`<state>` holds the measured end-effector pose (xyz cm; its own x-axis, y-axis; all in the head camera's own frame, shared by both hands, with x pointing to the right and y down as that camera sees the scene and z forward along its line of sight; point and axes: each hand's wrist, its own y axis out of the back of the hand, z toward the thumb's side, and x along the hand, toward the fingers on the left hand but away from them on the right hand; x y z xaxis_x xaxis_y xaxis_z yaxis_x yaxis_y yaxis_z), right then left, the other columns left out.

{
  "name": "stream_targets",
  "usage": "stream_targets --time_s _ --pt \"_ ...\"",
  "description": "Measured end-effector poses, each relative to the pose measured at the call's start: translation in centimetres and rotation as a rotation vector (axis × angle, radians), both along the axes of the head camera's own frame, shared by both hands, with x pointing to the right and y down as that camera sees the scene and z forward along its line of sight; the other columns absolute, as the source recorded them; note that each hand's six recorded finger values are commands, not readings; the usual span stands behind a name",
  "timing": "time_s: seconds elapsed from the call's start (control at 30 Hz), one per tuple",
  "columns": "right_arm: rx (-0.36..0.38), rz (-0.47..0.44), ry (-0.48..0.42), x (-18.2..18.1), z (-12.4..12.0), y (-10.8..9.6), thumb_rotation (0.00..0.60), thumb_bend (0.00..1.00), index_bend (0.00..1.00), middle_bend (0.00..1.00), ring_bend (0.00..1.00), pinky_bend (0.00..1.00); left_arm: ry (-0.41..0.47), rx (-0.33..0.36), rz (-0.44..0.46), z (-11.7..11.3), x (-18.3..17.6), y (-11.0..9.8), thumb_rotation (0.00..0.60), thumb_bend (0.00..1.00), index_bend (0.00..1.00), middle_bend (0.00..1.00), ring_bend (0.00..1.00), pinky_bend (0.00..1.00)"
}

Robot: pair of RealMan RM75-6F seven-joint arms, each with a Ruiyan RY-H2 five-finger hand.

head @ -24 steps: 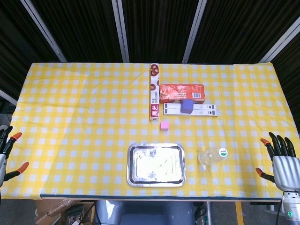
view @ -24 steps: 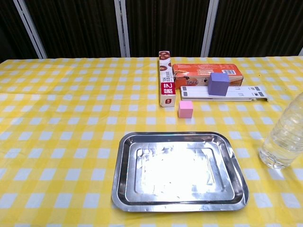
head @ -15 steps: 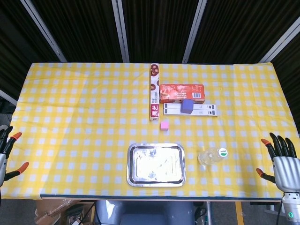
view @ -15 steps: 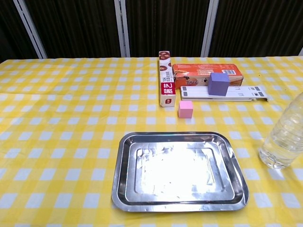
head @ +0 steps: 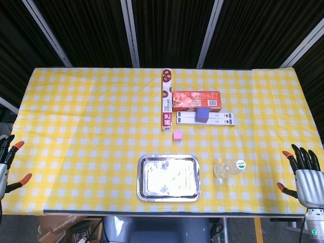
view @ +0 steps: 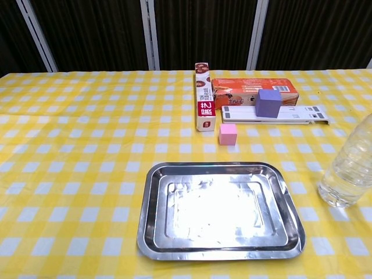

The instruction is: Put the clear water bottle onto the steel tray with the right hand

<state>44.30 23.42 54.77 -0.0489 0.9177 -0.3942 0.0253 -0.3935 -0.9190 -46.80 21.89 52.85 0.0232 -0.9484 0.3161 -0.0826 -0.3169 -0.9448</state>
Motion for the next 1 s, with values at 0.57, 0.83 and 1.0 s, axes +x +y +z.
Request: stream_targets --time_s 0.57,0.83,1.0 --pt "-0.036 0.069 -0.300 -0.5 1.4 -0.7 0.600 0.11 0.15 0.06 0.00 0.00 0.025 0.032 0.004 -1.0 0.0 0.6 0.600 0.21 0.13 0.00 0.00 0.00" --pt "-0.195 0.156 -0.559 -1.2 5.4 -0.5 0.600 0.11 0.15 0.06 0.00 0.00 0.032 0.037 -0.012 -1.3 -0.6 0.6 0.600 0.21 0.13 0.00 0.00 0.00" --pt "-0.279 0.193 -0.662 -2.1 7.8 -0.1 0.600 0.11 0.15 0.06 0.00 0.00 0.032 0.032 -0.009 -1.2 -0.5 0.6 0.600 0.21 0.13 0.00 0.00 0.00"
